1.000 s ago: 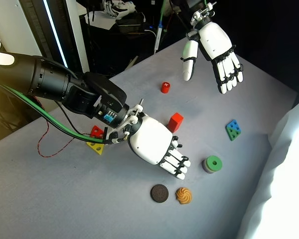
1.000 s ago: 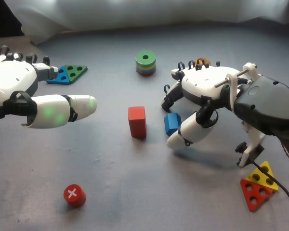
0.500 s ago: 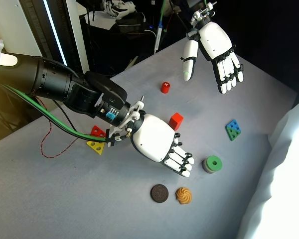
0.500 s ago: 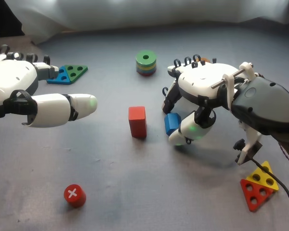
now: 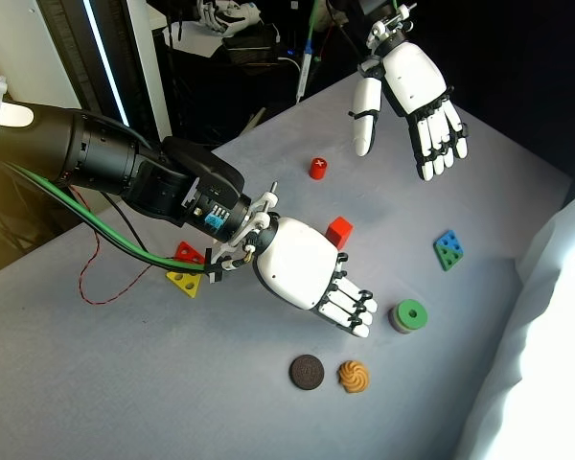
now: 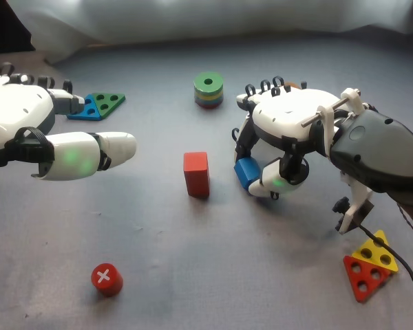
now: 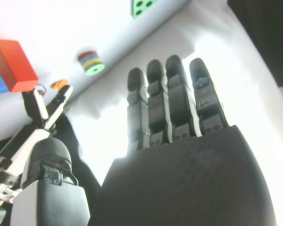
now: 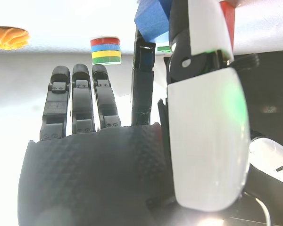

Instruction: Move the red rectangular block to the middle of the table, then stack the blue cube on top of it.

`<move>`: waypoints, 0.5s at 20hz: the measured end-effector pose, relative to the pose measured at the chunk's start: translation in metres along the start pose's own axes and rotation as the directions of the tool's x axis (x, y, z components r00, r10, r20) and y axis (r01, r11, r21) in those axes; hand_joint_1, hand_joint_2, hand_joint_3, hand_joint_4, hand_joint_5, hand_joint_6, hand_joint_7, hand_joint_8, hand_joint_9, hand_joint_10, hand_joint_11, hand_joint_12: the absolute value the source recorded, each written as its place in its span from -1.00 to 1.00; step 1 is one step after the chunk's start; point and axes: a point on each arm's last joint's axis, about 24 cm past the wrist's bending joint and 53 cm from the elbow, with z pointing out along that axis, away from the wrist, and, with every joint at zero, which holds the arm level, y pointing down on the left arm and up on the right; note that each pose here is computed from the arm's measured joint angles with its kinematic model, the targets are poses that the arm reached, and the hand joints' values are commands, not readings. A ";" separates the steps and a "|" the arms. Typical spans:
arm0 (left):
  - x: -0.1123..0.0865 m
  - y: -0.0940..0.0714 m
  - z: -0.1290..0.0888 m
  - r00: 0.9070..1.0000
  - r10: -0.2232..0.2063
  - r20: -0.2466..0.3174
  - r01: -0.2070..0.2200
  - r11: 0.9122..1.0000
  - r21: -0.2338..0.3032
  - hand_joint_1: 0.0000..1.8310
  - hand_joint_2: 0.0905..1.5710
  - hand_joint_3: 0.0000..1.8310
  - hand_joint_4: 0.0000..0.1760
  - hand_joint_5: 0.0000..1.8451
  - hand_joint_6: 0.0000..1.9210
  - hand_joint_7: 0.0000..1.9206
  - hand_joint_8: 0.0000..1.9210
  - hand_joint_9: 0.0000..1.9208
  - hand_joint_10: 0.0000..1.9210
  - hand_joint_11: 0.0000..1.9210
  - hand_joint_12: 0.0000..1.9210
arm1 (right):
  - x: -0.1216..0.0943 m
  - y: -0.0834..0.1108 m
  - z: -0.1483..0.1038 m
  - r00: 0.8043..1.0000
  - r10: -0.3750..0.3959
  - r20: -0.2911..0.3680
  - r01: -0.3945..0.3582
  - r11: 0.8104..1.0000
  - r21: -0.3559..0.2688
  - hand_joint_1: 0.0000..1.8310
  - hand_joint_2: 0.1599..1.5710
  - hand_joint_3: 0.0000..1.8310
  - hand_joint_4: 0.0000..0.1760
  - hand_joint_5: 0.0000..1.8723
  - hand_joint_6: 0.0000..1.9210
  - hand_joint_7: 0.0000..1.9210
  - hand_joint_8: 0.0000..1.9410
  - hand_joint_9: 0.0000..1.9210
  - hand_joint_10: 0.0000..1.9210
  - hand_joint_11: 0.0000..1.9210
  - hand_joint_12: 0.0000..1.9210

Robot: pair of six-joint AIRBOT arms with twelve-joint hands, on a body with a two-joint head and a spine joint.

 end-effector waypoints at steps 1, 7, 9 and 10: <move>0.000 -0.001 0.000 1.000 -0.001 0.000 0.001 1.000 0.001 -1.00 0.33 -1.00 -1.00 -0.60 -1.00 -0.66 -1.00 -0.76 -1.00 -1.00 -0.82 | 0.000 0.000 0.000 1.000 0.000 0.000 0.000 1.000 0.000 0.17 0.25 -1.00 1.00 0.20 -0.21 -0.88 -0.99 -1.00 -1.00 -1.00 -1.00; -0.001 -0.001 0.000 1.000 -0.002 0.002 0.002 1.000 0.001 -1.00 0.34 -1.00 -1.00 -0.59 -1.00 -0.65 -1.00 -0.75 -1.00 -1.00 -0.79 | -0.004 0.001 -0.002 1.000 -0.009 -0.018 0.009 1.000 -0.013 0.16 0.27 -1.00 1.00 0.17 -0.14 -0.89 -1.00 -1.00 -1.00 -1.00 -1.00; -0.001 -0.002 0.000 1.000 -0.003 0.002 0.003 1.000 0.003 -1.00 0.35 -1.00 -1.00 -0.59 -1.00 -0.65 -1.00 -0.75 -1.00 -1.00 -0.77 | -0.022 0.011 -0.004 1.000 -0.005 -0.019 0.004 0.999 -0.042 0.16 0.27 -1.00 1.00 0.17 -0.14 -0.91 -1.00 -1.00 -1.00 -1.00 -1.00; -0.002 -0.002 0.000 1.000 -0.004 0.004 0.004 1.000 0.004 -1.00 0.36 -1.00 -1.00 -0.59 -1.00 -0.65 -1.00 -0.76 -1.00 -1.00 -0.79 | -0.032 0.016 -0.004 1.000 -0.003 -0.010 0.002 0.999 -0.054 0.16 0.26 -1.00 1.00 0.18 -0.17 -0.91 -1.00 -1.00 -1.00 -1.00 -1.00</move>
